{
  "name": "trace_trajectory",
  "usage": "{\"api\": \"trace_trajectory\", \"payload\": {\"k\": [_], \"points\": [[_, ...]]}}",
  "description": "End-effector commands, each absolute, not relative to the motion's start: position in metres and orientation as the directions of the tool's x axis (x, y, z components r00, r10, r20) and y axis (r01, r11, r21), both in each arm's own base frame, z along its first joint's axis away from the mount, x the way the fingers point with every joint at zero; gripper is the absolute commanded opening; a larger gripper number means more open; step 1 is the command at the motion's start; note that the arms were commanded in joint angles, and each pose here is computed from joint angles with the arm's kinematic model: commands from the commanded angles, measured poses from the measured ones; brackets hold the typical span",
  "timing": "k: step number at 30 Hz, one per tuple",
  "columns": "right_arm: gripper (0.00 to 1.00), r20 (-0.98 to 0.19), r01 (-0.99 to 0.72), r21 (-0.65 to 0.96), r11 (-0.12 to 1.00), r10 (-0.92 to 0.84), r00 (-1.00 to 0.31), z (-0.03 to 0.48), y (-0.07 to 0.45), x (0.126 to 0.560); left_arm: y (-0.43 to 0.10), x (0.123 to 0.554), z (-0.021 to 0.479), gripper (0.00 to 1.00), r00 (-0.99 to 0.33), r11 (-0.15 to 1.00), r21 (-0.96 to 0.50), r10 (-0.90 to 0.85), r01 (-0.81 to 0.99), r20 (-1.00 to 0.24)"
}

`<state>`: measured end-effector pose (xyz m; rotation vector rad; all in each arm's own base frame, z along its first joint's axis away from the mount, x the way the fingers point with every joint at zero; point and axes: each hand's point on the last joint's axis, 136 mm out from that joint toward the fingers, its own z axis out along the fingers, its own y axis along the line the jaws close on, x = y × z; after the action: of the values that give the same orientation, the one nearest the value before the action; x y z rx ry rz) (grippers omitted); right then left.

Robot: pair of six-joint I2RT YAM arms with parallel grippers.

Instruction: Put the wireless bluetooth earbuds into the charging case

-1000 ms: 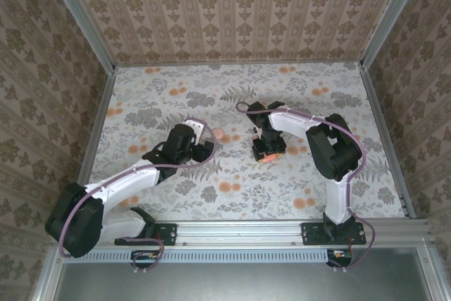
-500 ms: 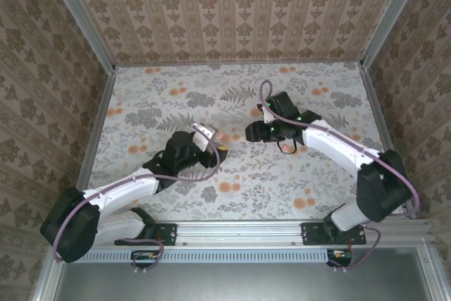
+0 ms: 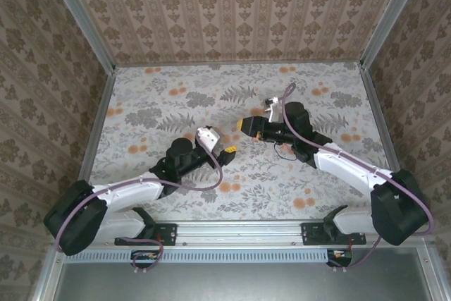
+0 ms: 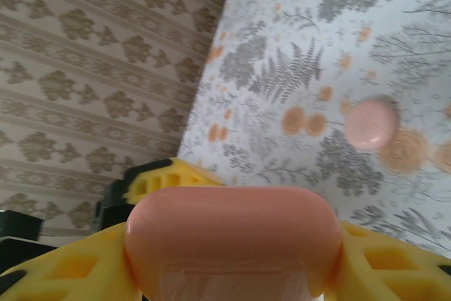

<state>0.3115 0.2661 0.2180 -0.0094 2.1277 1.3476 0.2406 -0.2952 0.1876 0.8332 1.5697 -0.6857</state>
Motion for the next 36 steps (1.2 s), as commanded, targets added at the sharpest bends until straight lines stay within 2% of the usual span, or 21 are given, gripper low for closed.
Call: {"api": "trace_trajectory", "payload": {"k": [1,13,17,23,27,34,36], "points": [[0.50,-0.477,-0.349,0.859,0.374,0.337,-0.812,0.242,0.275,0.302,-0.299,0.243,0.214,0.77,0.011,0.584,0.039,0.051,0.811,-0.999],[0.50,-0.432,-0.335,0.891,0.307,0.339,-0.836,0.245,0.291,0.298,-0.302,0.246,0.238,0.72,0.068,0.611,0.043,-0.018,0.790,-0.998],[0.50,-0.426,-0.329,0.892,0.310,0.332,-0.842,0.241,0.293,0.296,-0.302,0.248,0.245,0.65,0.084,0.619,0.040,-0.042,0.785,-0.996],[0.50,-0.421,-0.328,0.894,0.305,0.322,-0.848,0.240,0.298,0.294,-0.307,0.247,0.251,0.59,0.079,0.602,0.017,-0.076,0.798,-0.994],[0.50,-0.419,-0.330,0.895,0.299,0.314,-0.852,0.241,0.302,0.291,-0.309,0.247,0.257,0.50,0.083,0.593,0.003,-0.107,0.805,-0.991],[0.50,-0.422,-0.340,0.895,0.290,0.301,-0.855,0.243,0.307,0.289,-0.316,0.246,0.262,0.43,0.064,0.564,-0.024,-0.135,0.826,-0.989],[0.50,-0.421,-0.338,0.895,0.291,0.299,-0.857,0.242,0.308,0.289,-0.317,0.246,0.263,0.38,0.060,0.560,-0.031,-0.144,0.828,-0.988]]}}
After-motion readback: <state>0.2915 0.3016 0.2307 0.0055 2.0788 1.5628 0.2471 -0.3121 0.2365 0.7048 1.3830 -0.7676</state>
